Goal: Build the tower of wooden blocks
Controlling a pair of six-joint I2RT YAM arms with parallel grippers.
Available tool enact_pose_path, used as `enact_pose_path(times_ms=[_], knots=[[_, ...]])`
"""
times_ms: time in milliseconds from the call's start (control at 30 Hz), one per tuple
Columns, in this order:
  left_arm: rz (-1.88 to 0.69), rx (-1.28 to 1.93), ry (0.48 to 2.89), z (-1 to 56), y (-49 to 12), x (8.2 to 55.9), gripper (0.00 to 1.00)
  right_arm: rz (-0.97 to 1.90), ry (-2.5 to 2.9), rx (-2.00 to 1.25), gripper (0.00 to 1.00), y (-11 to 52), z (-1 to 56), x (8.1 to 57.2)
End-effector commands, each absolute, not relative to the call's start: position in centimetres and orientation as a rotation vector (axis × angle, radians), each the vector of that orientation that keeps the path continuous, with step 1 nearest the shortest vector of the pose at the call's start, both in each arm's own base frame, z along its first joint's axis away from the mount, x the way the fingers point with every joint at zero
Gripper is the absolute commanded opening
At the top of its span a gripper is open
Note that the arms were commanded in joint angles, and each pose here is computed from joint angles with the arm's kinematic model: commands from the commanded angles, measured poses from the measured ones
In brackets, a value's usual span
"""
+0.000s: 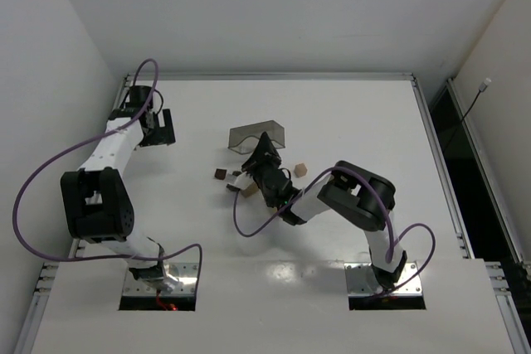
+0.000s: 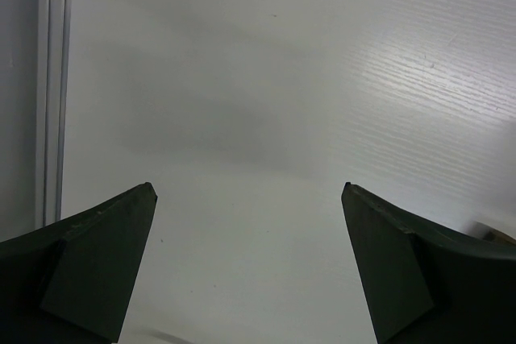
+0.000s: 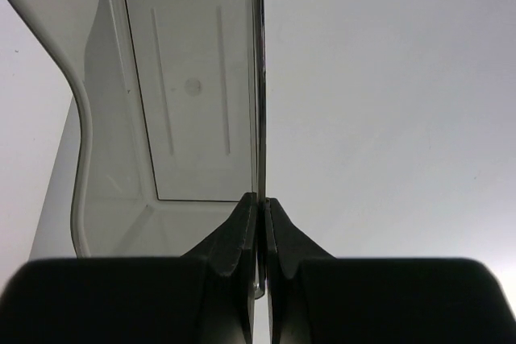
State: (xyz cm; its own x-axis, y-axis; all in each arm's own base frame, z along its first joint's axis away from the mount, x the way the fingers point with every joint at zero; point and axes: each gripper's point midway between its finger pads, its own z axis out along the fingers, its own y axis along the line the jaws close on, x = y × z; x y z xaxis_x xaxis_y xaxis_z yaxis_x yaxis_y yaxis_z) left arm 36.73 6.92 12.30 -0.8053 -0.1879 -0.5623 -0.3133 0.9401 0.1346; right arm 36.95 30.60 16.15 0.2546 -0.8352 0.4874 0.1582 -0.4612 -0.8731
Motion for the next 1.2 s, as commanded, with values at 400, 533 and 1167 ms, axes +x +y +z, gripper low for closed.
enact_pose_path(times_ms=[400, 533, 1167], knots=[[0.257, -0.324, 2.469, 14.4, 6.4, 37.3, 1.00, -1.111, 1.689, -0.947, 0.00, 19.2, 21.7, 46.9], [0.231, -0.287, 2.451, 15.0, 6.0, 37.3, 1.00, -0.642, 2.123, -0.890, 0.00, 17.1, 20.4, 49.8], [0.130, -0.231, 2.527, 13.3, 4.4, 40.4, 1.00, 0.219, 2.508, -0.826, 0.00, 5.8, 8.5, 48.2]])
